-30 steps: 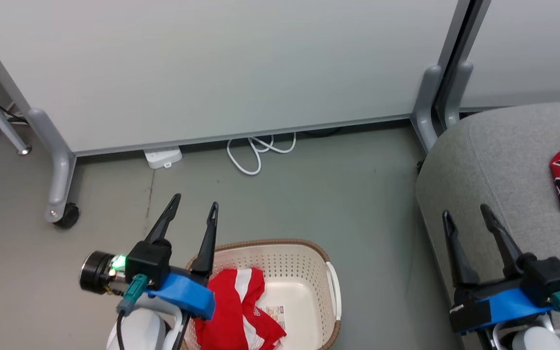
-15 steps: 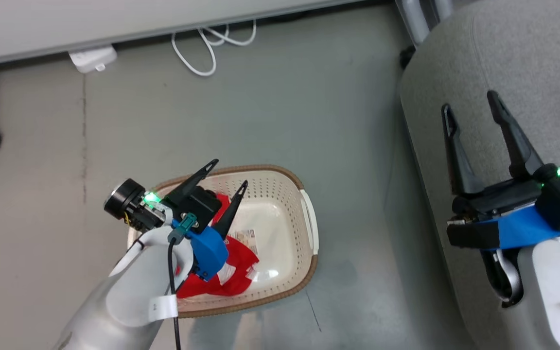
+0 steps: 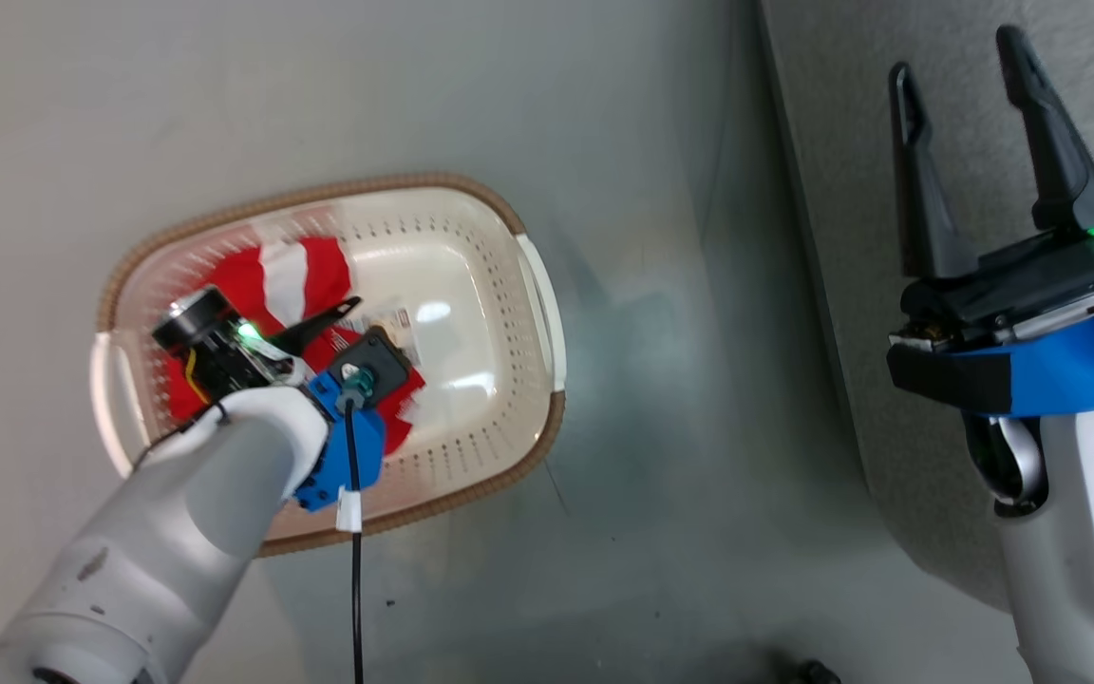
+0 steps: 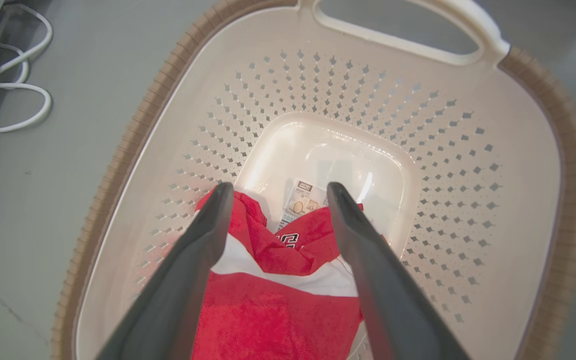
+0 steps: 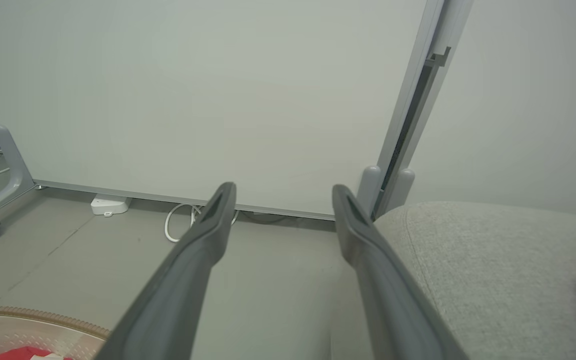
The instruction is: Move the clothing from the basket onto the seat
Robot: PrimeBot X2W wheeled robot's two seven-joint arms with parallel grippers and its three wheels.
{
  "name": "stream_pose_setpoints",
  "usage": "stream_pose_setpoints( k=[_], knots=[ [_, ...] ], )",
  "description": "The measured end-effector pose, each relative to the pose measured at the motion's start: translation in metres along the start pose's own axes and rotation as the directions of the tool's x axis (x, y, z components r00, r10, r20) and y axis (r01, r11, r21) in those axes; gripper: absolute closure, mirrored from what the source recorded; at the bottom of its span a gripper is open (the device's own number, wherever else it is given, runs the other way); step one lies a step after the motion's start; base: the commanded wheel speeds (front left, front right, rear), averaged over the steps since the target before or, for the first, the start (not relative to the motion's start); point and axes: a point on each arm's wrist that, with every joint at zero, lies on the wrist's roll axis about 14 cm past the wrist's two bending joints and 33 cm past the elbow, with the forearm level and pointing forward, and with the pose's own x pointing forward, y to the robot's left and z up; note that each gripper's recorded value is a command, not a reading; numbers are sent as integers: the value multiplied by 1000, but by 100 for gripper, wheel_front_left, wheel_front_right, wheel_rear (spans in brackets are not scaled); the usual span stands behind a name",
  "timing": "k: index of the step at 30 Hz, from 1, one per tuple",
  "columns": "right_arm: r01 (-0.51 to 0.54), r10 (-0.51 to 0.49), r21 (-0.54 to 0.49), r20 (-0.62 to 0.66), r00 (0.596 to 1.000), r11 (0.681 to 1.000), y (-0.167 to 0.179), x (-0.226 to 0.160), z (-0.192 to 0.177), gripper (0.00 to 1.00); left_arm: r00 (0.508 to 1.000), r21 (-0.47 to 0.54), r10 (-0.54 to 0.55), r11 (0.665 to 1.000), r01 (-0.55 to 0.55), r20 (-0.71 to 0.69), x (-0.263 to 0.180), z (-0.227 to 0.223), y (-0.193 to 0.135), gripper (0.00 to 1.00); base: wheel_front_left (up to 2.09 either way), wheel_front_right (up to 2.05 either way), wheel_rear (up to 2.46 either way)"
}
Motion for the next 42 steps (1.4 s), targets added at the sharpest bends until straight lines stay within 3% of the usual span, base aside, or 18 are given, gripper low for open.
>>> stream_pose_setpoints(
  k=[10, 17, 28, 29, 30, 31, 42],
  knots=[
    [-5, 4, -20, -80, 997, 1000, -4, 14, -56, 0, 953, 52, -124, 988, 144, -278, 41, -86, -13, 0, 0, 0, 0],
    [-12, 9, -25, -126, 992, 1000, -4, 17, -89, 0, 903, 37, -167, 980, 197, -396, 57, -129, -21, 0, 0, 0, 0],
    [-5, -4, -42, -193, 981, 999, -9, 11, -126, 0, 863, 45, -190, 970, 238, -468, 79, -160, -25, 0, 0, 0, 0],
    [-2, -7, -45, -197, 980, 999, -10, 10, -128, 0, 863, 49, -190, 969, 240, -469, 81, -160, -25, 53, 0, 0, 0],
    [-1, -8, -45, -198, 980, 999, -10, 10, -129, 0, 861, 51, -189, 969, 241, -472, 82, -161, -25, 69, 0, 0, 0],
    [1, -11, -47, -198, 980, 999, -11, 10, -129, 0, 859, 51, -190, 969, 243, -475, 82, -161, -25, 100, 0, 0, 0],
    [12, -21, -51, -189, 982, 999, -13, 13, -129, 0, 874, 34, -180, 975, 218, -451, 85, -151, -21, 100, 0, 0, 0]
  ],
)
